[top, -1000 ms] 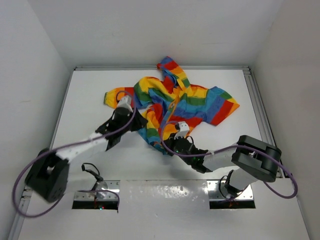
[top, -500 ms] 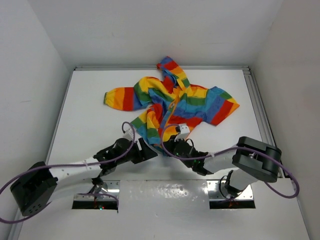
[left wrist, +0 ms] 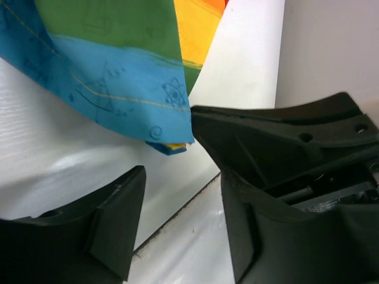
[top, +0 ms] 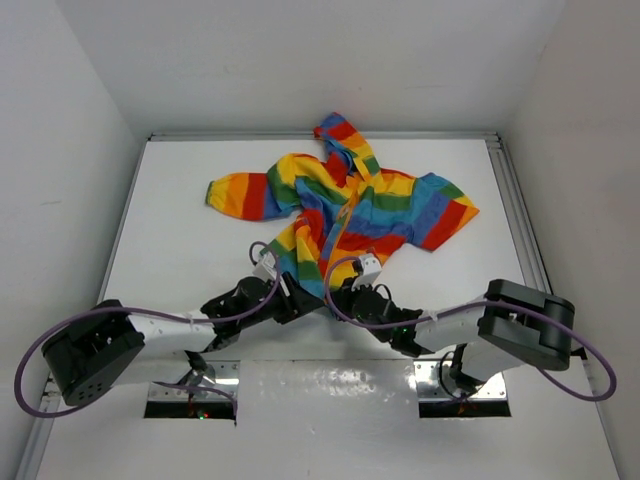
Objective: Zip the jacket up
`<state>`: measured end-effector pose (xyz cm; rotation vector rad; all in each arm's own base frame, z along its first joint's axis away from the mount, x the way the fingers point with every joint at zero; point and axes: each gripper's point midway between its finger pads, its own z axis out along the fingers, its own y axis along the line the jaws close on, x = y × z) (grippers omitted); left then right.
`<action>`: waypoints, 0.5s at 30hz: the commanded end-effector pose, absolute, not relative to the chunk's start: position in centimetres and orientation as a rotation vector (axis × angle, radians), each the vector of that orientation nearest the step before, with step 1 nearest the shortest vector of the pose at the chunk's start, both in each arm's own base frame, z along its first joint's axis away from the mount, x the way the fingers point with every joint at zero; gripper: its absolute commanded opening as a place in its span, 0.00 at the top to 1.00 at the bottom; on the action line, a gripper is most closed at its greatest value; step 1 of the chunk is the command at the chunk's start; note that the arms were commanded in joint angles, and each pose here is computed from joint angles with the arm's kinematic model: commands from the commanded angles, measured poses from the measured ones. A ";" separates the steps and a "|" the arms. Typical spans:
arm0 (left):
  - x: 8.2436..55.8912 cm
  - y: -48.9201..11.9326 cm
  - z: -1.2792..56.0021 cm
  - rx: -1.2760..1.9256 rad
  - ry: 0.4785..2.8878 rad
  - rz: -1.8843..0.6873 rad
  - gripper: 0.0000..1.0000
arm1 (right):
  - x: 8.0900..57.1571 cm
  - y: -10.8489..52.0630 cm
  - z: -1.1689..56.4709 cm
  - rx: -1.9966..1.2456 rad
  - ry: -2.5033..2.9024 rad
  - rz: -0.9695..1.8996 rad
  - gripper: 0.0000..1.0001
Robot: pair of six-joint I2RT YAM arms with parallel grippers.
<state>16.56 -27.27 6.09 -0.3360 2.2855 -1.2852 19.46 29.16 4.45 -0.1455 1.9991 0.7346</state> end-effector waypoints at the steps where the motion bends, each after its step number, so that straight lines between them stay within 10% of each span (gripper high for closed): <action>1: 18.0 -28.3 8.6 -0.364 2.166 -1.353 0.50 | 19.4 29.1 5.7 -0.135 1.960 0.761 1.00; 15: 19.1 -29.1 7.2 -0.397 2.216 -1.287 0.51 | 18.8 28.8 5.3 -0.173 1.973 0.772 1.00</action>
